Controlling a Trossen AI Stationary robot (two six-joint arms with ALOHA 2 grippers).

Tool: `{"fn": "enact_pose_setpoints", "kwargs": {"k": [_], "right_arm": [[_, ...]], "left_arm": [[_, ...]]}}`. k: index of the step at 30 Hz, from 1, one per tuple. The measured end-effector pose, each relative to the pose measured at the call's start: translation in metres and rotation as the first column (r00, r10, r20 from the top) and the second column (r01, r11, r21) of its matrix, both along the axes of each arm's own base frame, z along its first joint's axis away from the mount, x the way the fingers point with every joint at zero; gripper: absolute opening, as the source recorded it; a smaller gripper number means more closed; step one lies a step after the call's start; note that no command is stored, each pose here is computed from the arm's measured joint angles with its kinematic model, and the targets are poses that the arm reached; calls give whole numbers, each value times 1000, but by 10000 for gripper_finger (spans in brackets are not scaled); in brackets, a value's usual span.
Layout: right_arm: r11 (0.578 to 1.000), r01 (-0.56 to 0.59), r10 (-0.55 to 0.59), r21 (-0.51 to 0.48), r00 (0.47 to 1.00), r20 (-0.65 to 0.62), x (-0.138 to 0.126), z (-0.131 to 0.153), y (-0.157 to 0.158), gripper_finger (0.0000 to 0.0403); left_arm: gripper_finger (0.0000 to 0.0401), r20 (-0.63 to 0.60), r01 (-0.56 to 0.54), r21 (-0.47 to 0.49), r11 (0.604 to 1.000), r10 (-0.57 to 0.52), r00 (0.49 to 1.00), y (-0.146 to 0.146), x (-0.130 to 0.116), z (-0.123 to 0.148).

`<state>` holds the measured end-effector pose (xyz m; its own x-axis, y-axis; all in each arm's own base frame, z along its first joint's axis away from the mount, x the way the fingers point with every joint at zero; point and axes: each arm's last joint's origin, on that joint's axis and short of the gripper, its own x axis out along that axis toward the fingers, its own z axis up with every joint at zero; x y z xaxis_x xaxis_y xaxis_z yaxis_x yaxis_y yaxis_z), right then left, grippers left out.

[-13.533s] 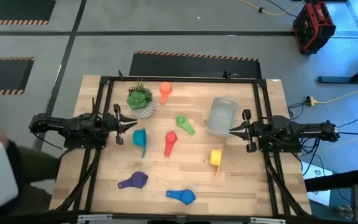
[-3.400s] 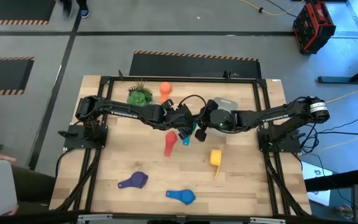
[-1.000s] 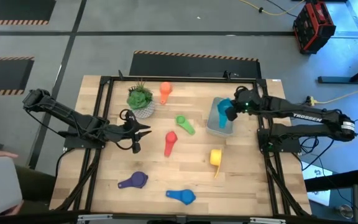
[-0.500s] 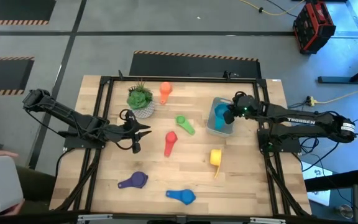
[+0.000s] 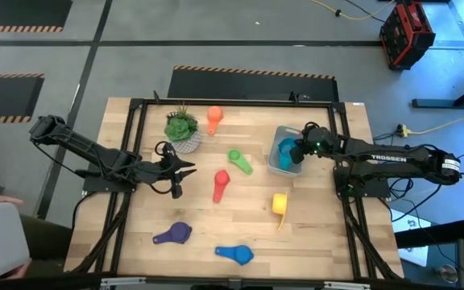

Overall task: Nest measuring cups in basket
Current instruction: Put the light blue measuring cup into the gray bin, then stack the yellow measuring cup on top of the light blue measuring cup in the gray bin

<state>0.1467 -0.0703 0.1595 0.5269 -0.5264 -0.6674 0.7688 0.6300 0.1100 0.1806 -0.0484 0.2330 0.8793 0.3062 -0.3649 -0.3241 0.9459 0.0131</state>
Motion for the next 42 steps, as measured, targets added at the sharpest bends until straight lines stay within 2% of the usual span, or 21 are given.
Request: {"fn": "enact_pose_setpoints", "kwargs": {"k": [14,30,38,42], "right_arm": [[1000,1,-1,-1,1000,2,0,0,0,69],[1000,-2,2,-3,1000,-2,0,0,0,214],[998,-53,52,-38,998,-43,0,2,0,222],[990,-107,102,-96,993,-52,6,16,-3,222]], "left_arm": [[82,0,0,0,1000,0,1000,0,0,0],[82,0,0,0,1000,0,1000,0,0,0],[82,0,0,0,1000,0,1000,0,0,0],[82,-1,0,0,1000,0,1000,0,0,0]]}}
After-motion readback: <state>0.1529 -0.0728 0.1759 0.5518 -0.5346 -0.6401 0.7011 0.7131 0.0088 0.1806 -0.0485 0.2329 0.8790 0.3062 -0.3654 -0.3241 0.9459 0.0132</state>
